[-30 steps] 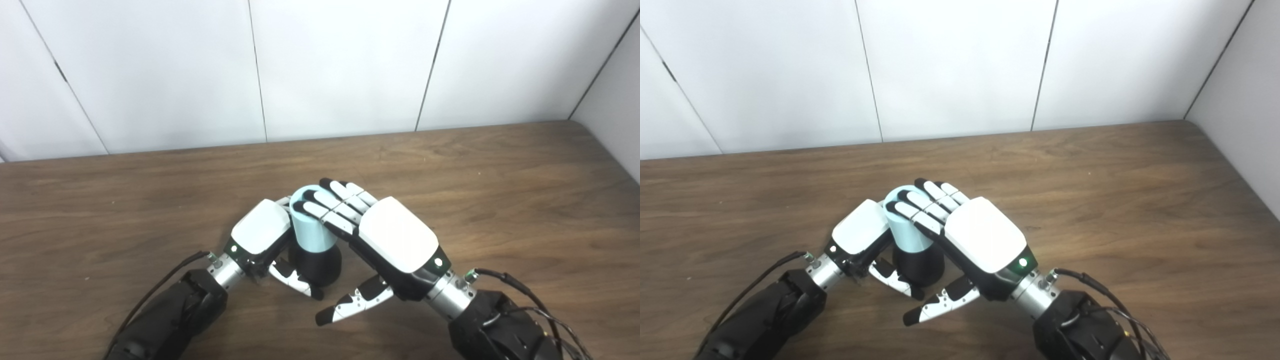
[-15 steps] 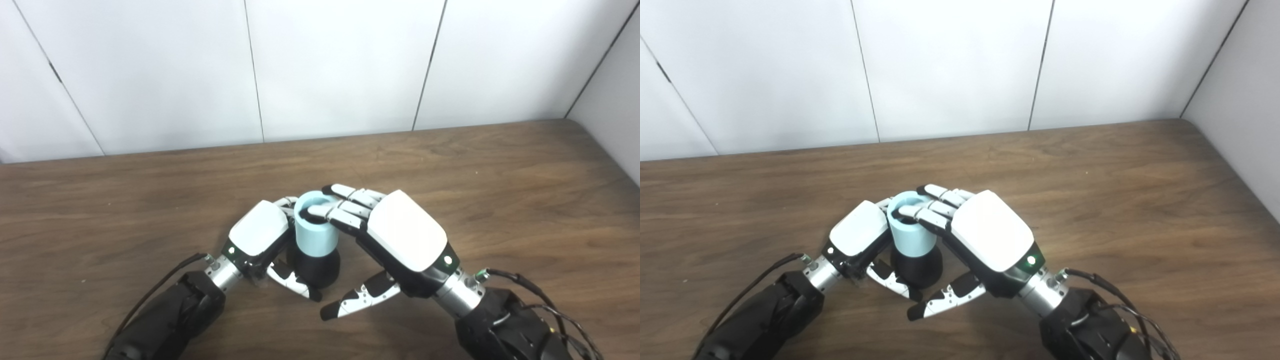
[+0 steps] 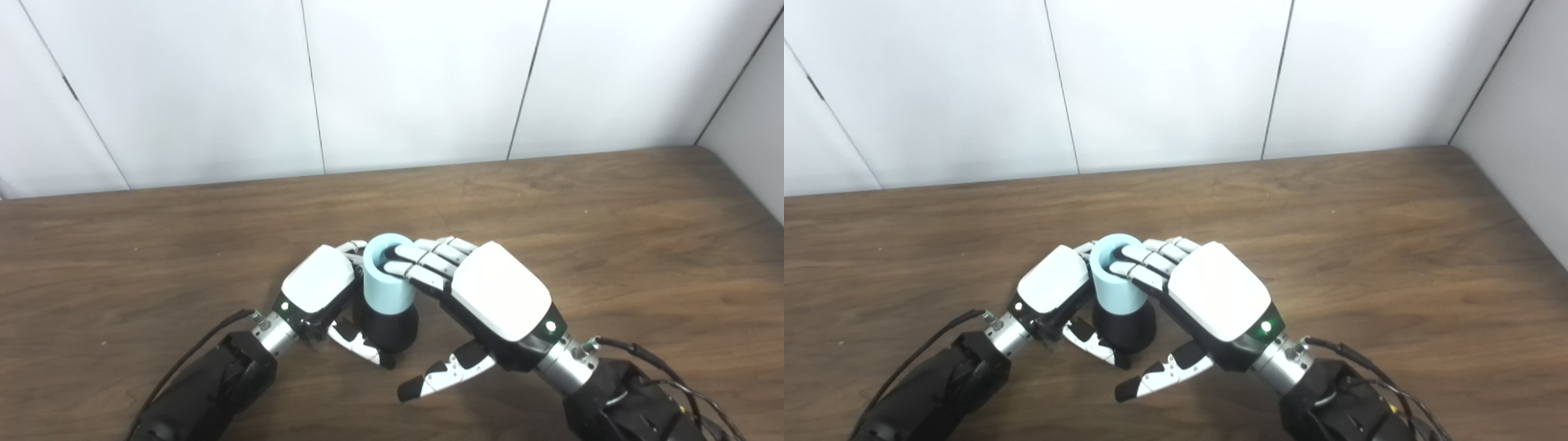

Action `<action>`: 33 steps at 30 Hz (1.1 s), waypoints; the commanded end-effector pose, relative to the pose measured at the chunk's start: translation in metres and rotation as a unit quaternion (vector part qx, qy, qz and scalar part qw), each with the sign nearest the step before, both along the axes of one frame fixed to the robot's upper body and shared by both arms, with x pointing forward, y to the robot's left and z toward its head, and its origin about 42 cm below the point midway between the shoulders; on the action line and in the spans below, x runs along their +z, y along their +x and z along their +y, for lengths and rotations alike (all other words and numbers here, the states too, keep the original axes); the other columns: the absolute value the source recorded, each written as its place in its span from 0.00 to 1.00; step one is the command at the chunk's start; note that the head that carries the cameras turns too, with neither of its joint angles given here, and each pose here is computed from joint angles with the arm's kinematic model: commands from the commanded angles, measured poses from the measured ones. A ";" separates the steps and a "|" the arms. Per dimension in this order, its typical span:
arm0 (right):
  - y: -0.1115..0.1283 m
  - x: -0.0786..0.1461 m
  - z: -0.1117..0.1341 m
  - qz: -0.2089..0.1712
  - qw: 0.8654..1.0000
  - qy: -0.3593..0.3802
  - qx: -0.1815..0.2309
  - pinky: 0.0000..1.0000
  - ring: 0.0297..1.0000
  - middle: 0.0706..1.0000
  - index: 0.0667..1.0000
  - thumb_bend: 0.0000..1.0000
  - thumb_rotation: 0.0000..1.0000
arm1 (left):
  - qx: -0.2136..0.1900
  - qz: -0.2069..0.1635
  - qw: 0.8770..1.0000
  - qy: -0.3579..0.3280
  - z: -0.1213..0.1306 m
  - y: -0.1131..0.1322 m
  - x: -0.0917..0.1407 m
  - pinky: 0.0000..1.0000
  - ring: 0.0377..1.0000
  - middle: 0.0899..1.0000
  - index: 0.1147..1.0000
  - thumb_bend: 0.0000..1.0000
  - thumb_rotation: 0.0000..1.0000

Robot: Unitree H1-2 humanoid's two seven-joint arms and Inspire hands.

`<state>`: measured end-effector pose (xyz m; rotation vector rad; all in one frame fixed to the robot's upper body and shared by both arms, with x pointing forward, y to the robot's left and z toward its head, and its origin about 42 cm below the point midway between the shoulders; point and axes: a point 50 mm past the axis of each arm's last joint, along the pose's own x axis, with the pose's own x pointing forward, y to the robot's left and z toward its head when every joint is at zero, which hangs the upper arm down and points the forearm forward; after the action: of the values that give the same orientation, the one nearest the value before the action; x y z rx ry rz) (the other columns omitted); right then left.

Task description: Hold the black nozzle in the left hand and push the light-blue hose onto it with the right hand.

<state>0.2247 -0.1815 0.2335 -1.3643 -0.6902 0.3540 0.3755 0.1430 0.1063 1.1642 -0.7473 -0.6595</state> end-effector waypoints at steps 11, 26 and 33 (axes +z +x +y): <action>-0.021 -0.062 0.005 0.201 0.969 -0.142 0.016 0.85 0.92 0.94 0.90 0.79 1.00 | 0.010 0.155 0.983 0.100 0.003 -0.073 -0.096 0.82 0.49 0.43 0.40 0.50 0.00; -0.022 -0.062 0.006 0.205 0.971 -0.117 0.041 0.83 0.89 0.89 0.85 0.81 1.00 | 0.007 0.157 0.983 0.092 0.002 -0.073 -0.095 0.82 0.48 0.42 0.41 0.50 0.00; -0.019 -0.056 0.008 0.206 0.972 -0.100 0.054 0.80 0.85 0.85 0.81 0.84 1.00 | 0.007 0.153 0.984 0.093 0.001 -0.073 -0.097 0.82 0.48 0.41 0.42 0.50 0.00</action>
<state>0.2230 -0.1762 0.2338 -1.3353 -0.6453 0.3835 0.3753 0.1452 0.1059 1.1636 -0.7406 -0.6540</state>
